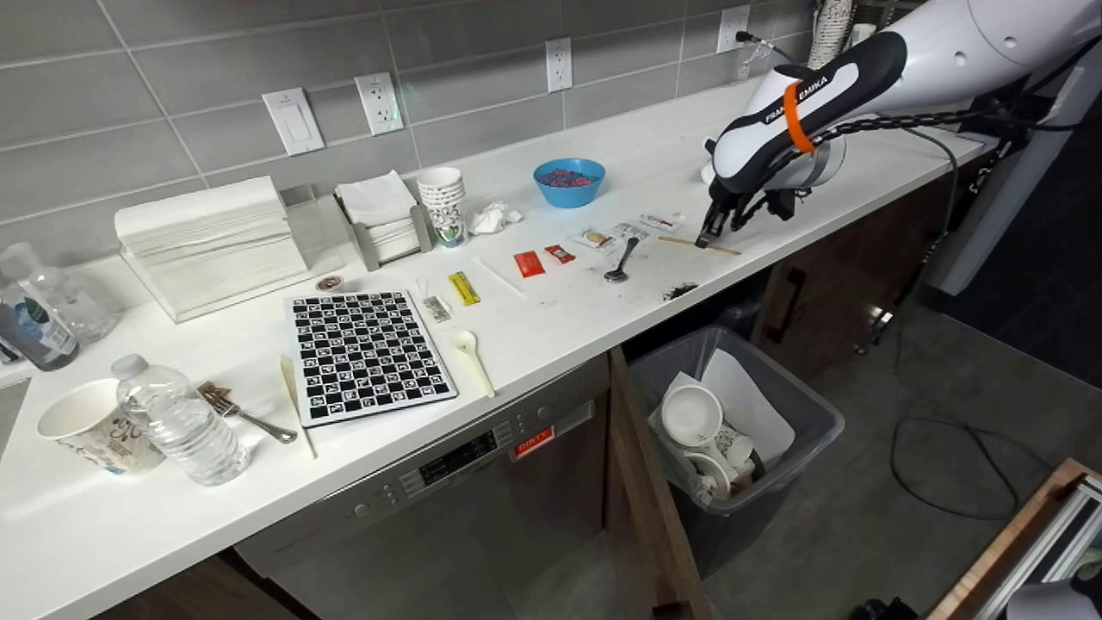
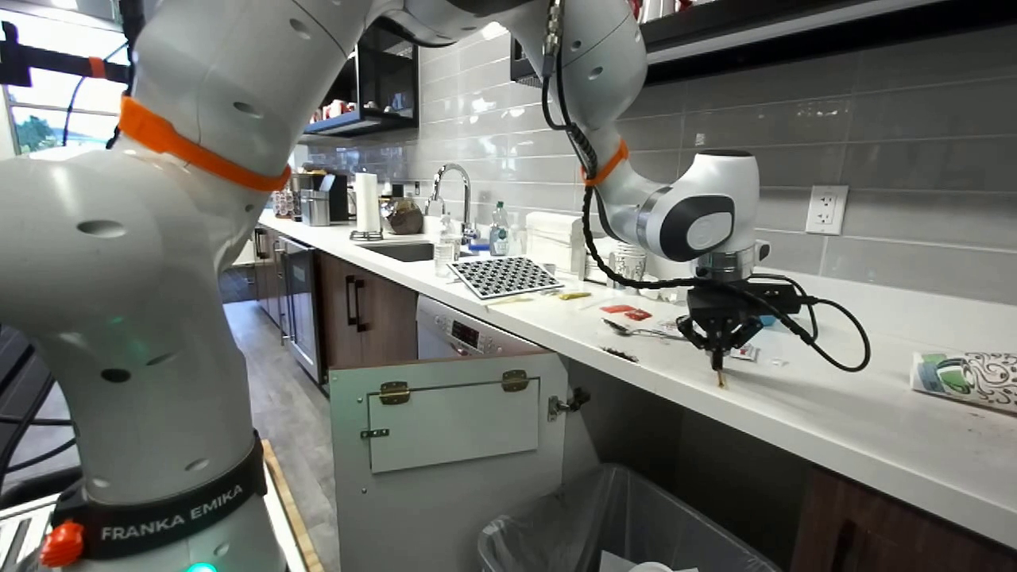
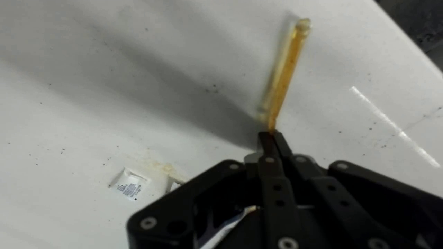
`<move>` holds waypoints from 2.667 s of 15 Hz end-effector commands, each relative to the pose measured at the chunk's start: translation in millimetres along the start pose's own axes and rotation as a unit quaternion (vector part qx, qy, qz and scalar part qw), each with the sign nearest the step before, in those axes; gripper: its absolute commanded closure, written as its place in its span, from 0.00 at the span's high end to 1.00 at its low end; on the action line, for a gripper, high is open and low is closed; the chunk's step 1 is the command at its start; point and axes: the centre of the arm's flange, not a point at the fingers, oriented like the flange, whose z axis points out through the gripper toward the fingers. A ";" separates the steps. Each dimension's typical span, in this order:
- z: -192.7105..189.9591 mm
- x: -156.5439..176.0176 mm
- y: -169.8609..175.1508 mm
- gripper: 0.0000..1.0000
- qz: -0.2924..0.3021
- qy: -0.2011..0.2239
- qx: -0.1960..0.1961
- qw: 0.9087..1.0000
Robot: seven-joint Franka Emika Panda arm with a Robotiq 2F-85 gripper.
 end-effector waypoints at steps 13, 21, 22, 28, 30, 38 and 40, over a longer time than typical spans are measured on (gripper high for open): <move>-49.2 76.0 -78.3 0.01 -0.001 -0.026 0.039 0.999; -48.3 112.9 -111.3 0.02 0.017 -0.009 0.047 0.999; -48.8 112.8 -112.8 0.02 0.018 -0.009 0.047 0.999; -27.9 116.1 -119.1 0.01 0.023 -0.007 0.053 0.998; -22.3 118.8 -123.5 0.01 0.019 -0.005 0.057 0.998; -14.4 135.5 -125.6 0.01 0.014 0.024 0.049 0.998; -11.7 139.4 -125.9 0.01 0.011 0.023 0.052 0.998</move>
